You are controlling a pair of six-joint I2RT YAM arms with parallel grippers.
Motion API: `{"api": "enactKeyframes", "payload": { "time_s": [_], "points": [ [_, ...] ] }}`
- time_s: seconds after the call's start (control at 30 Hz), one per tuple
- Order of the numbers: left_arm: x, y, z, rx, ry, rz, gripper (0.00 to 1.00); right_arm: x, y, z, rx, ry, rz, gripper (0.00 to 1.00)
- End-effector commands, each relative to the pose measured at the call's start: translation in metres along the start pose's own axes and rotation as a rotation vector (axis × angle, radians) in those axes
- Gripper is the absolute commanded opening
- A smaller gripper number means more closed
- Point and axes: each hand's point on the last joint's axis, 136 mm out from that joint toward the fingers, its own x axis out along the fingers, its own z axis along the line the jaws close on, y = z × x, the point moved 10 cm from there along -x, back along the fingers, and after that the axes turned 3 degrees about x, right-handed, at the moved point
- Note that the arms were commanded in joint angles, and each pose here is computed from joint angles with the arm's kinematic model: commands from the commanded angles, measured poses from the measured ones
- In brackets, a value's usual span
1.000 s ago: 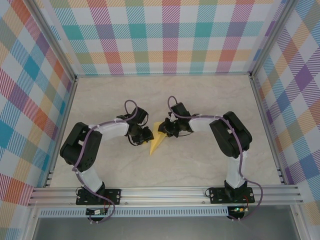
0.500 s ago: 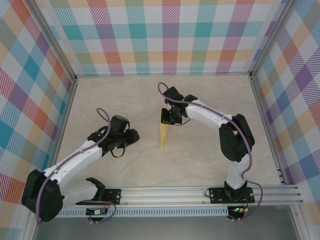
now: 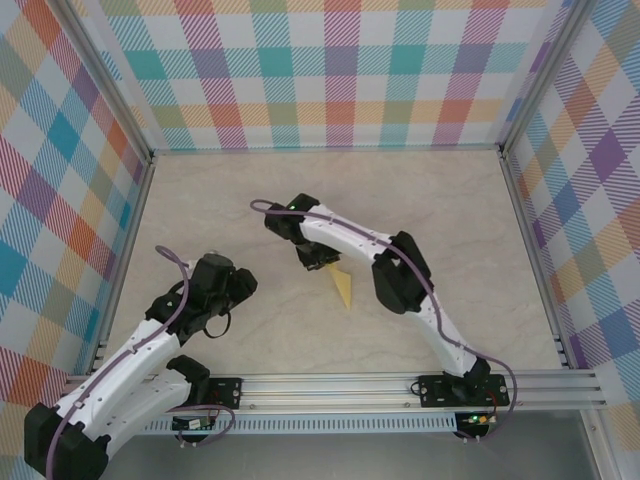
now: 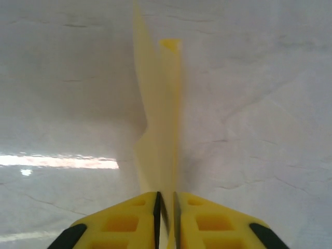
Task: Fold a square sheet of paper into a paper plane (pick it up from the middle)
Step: Turn over the paper at the center of the table.
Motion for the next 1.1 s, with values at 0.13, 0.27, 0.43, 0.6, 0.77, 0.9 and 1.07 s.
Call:
{"api": "enactKeyframes", "payload": {
  "time_s": [0.13, 0.27, 0.43, 0.6, 0.77, 0.9, 1.07],
  "points": [
    [-0.005, 0.0, 0.009, -0.024, -0.053, -0.004, 0.54, -0.023, 0.011, 0.057, -0.019, -0.286, 0.122, 0.26],
    [-0.008, -0.001, 0.009, -0.022, -0.063, -0.001, 0.54, -0.053, 0.012, 0.055, -0.036, -0.542, 0.073, 0.46],
    [-0.007, 0.003, 0.01, -0.021, -0.041, 0.024, 0.55, -0.078, 0.019, 0.016, -0.015, -0.698, -0.003, 0.55],
    [-0.006, 0.006, 0.006, -0.021, 0.014, 0.066, 0.56, -0.086, 0.034, -0.025, 0.035, -0.929, -0.048, 0.54],
    [0.005, 0.009, 0.002, -0.015, 0.036, 0.116, 0.59, -0.058, 0.045, -0.039, 0.076, -1.024, 0.003, 0.36],
    [0.017, 0.008, -0.006, -0.006, 0.024, 0.17, 0.59, -0.042, 0.048, -0.026, 0.055, -1.167, 0.097, 0.22],
    [0.03, 0.006, -0.012, -0.002, -0.002, 0.21, 0.59, -0.016, 0.045, -0.009, 0.063, -1.179, 0.182, 0.17]
  ]
}}
